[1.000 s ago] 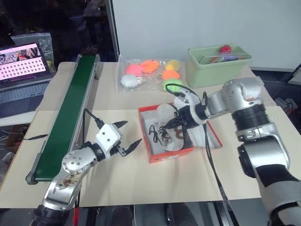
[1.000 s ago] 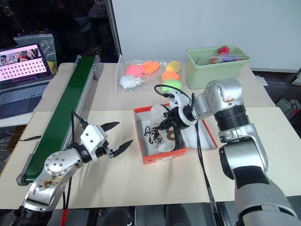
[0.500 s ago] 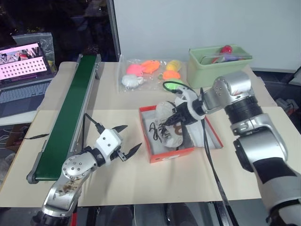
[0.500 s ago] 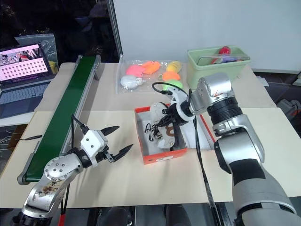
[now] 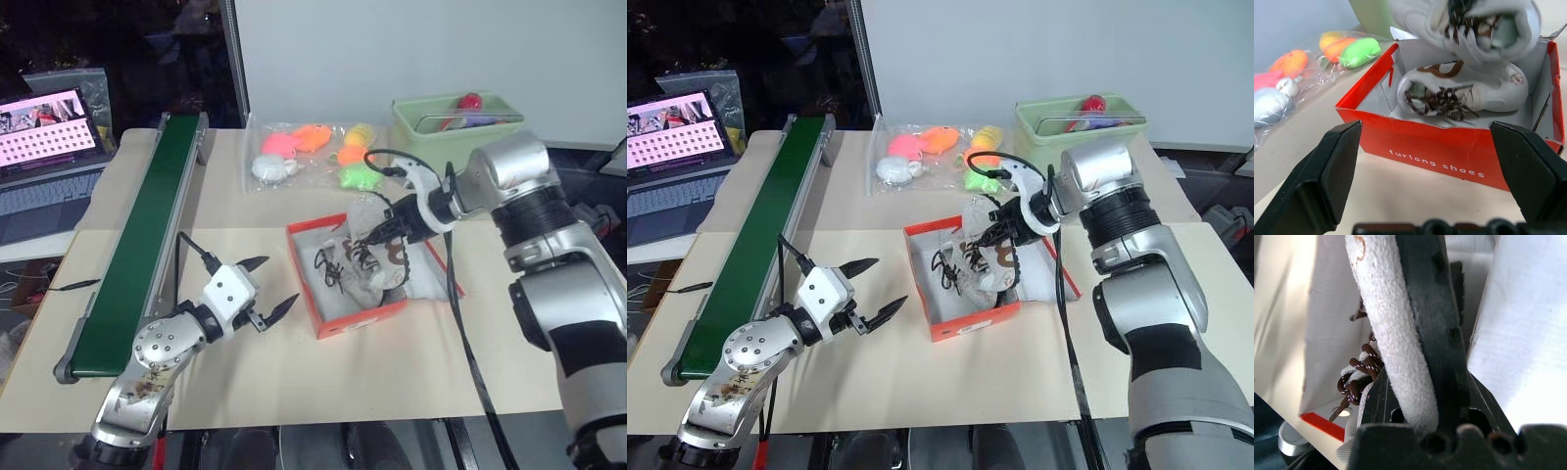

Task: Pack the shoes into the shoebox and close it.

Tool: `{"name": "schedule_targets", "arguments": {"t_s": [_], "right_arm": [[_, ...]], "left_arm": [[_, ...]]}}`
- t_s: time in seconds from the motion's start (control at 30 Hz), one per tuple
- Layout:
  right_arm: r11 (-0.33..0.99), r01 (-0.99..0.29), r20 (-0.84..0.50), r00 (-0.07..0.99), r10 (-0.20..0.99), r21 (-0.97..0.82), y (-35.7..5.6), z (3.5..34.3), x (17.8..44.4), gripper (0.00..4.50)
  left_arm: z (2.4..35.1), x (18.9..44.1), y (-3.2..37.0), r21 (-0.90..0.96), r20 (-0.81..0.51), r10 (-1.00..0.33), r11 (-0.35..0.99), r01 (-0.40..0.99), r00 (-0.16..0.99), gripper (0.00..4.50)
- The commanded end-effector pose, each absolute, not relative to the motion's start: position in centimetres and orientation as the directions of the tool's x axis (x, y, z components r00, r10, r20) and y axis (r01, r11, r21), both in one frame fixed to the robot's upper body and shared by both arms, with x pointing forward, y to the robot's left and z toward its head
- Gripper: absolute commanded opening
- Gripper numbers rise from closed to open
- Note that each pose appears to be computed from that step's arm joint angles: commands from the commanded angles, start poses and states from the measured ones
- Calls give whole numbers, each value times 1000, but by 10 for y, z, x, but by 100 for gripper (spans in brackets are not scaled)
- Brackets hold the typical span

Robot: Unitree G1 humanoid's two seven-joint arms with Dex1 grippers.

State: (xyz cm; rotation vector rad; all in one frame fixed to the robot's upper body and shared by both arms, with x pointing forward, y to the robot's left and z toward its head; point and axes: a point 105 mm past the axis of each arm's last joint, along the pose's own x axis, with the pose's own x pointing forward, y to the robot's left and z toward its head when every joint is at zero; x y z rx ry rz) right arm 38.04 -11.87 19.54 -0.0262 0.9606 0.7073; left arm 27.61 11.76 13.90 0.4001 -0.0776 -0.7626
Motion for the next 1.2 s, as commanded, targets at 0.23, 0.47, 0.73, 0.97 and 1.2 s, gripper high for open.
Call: {"name": "schedule_targets", "arguments": {"t_s": [0.23,0.47,0.73,0.97,1.2], "right_arm": [[701,-647,-694,355,626,300,-88,241,365,81],[654,-674,-696,284,659,345,-65,222,359,81],[679,-630,-742,234,628,376,-64,173,360,81],[691,-627,-781,204,591,360,-58,131,365,81],[625,-761,-850,205,484,173,-53,96,375,81]], "left_arm": [[146,277,113,400,-37,-703,641,655,710,444],[148,277,111,399,-28,-700,646,650,713,444],[149,273,115,401,-25,-682,663,633,731,444],[148,269,116,396,-27,-670,674,624,742,444],[148,268,116,389,-24,-658,688,613,753,444]]}}
